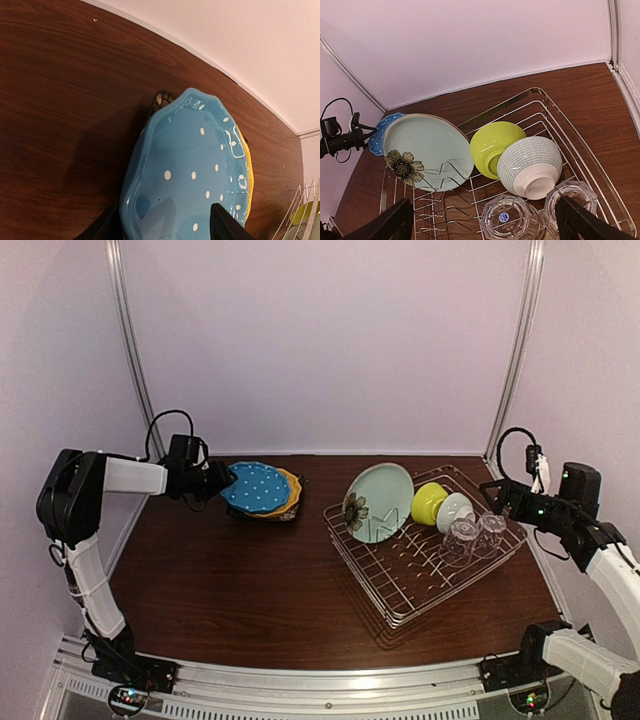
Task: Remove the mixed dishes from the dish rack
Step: Place the plate on the plate, then adjust the plate.
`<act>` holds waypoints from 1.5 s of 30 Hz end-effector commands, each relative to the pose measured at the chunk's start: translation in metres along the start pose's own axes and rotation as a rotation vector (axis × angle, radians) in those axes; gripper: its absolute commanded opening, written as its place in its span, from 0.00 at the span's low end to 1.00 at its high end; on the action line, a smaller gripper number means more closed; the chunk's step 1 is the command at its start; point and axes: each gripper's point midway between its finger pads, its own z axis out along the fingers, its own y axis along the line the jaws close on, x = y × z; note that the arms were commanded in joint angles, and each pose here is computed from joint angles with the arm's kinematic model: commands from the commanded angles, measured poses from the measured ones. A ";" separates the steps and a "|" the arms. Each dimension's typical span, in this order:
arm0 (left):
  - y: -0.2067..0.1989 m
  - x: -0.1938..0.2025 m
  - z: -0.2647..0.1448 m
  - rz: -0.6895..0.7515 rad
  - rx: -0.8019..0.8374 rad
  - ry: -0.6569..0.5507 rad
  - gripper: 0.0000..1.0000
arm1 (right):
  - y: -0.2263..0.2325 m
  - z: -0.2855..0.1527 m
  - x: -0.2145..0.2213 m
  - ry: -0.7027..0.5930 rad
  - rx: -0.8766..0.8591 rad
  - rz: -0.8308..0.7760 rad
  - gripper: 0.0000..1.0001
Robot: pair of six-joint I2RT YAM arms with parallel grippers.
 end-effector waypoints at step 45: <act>-0.009 -0.016 0.026 0.114 -0.072 -0.028 0.55 | -0.003 -0.002 -0.003 -0.014 0.022 0.008 1.00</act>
